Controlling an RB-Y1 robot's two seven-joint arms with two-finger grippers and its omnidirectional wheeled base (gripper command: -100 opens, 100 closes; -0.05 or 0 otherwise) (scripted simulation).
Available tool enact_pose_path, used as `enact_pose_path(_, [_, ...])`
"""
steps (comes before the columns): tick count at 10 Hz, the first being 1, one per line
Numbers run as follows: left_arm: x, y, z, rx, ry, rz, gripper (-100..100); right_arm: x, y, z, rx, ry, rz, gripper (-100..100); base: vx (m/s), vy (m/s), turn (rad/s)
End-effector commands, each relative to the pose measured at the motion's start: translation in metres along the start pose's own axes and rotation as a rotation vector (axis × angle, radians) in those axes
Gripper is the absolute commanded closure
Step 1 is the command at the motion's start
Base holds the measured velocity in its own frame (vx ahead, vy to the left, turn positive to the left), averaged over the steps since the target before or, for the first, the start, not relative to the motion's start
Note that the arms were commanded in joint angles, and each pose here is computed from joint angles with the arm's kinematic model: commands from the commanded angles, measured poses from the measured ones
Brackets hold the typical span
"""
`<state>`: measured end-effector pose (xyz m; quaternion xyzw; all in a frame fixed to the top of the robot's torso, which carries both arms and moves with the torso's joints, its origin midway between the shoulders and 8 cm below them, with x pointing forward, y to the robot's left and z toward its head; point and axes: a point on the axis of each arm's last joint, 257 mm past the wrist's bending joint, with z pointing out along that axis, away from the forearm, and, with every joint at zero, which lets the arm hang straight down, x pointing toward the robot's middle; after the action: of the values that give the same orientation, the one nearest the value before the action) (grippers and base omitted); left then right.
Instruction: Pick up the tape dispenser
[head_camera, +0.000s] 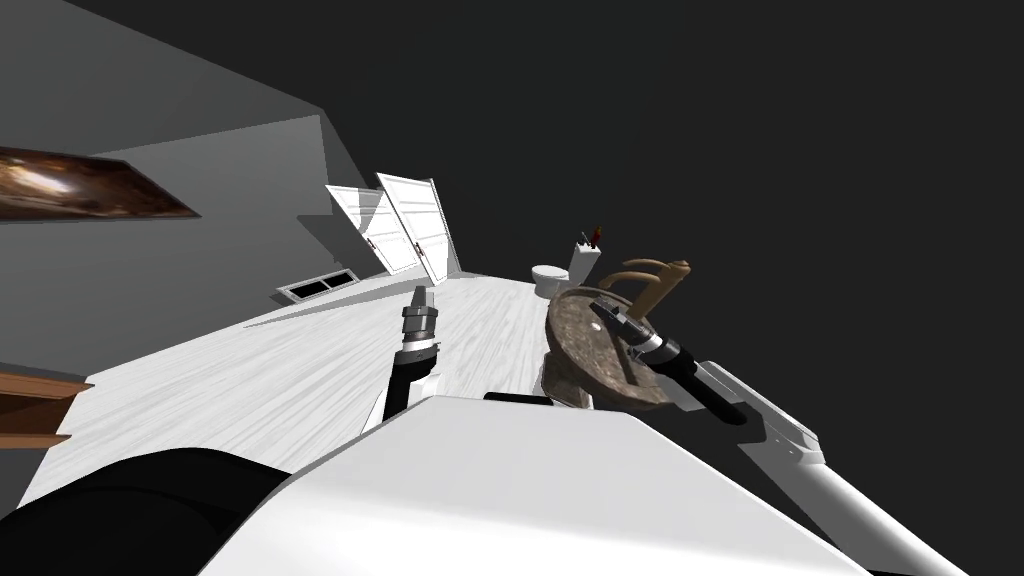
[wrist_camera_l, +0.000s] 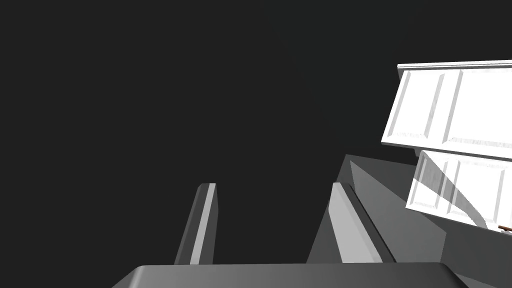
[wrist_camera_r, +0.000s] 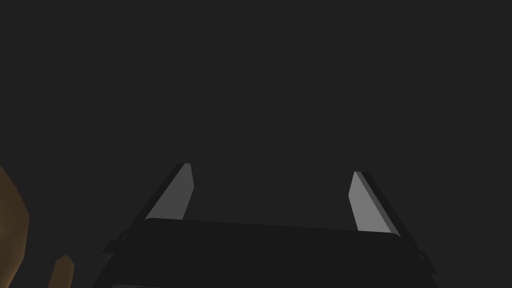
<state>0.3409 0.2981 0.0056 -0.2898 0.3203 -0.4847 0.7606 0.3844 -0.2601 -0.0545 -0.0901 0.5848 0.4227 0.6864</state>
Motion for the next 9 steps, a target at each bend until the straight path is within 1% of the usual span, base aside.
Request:
enact_pose_path(1, [0.0,0.0,0.0,0.0,0.0,0.0,0,0.004,-0.004,-0.002,-0.003,0.043,-0.026,-100,0.016,0.039,0.055])
enact_pose_path(2, [0.0,0.0,0.0,0.0,0.0,0.0,0,0.013,-0.012,-0.008,0.005,0.092,-0.049,-100,0.017,0.042,0.167])
enact_pose_path(3, [0.0,0.0,0.0,0.0,0.0,0.0,0,0.013,-0.012,-0.009,0.0,0.112,-0.061,-100,0.017,0.034,0.058])
enact_pose_path(4, [0.0,0.0,0.0,0.0,0.0,0.0,0,0.023,-0.021,-0.016,0.011,0.161,-0.081,-100,0.018,0.047,0.128])
enact_pose_path(5, [0.0,0.0,0.0,0.0,0.0,0.0,0,0.022,-0.021,-0.016,0.006,0.183,-0.094,-100,0.012,0.035,0.072])
enact_pose_path(6, [0.0,0.0,0.0,0.0,0.0,0.0,0,0.032,-0.031,-0.025,0.02,0.234,-0.111,-100,0.014,0.048,0.139])
enact_pose_path(7, [0.0,0.0,0.0,0.0,0.0,0.0,0,0.032,-0.031,-0.026,0.015,0.258,-0.125,-100,0.014,0.039,0.076])
enact_pose_path(8, [0.0,0.0,0.0,0.0,0.0,0.0,0,0.042,-0.041,-0.037,0.032,0.312,-0.14,-100,0.009,0.04,0.161])
enact_pose_path(9, [0.0,0.0,0.0,0.0,0.0,0.0,0,0.041,-0.042,-0.037,0.027,0.334,-0.154,-100,0.007,0.029,0.084])
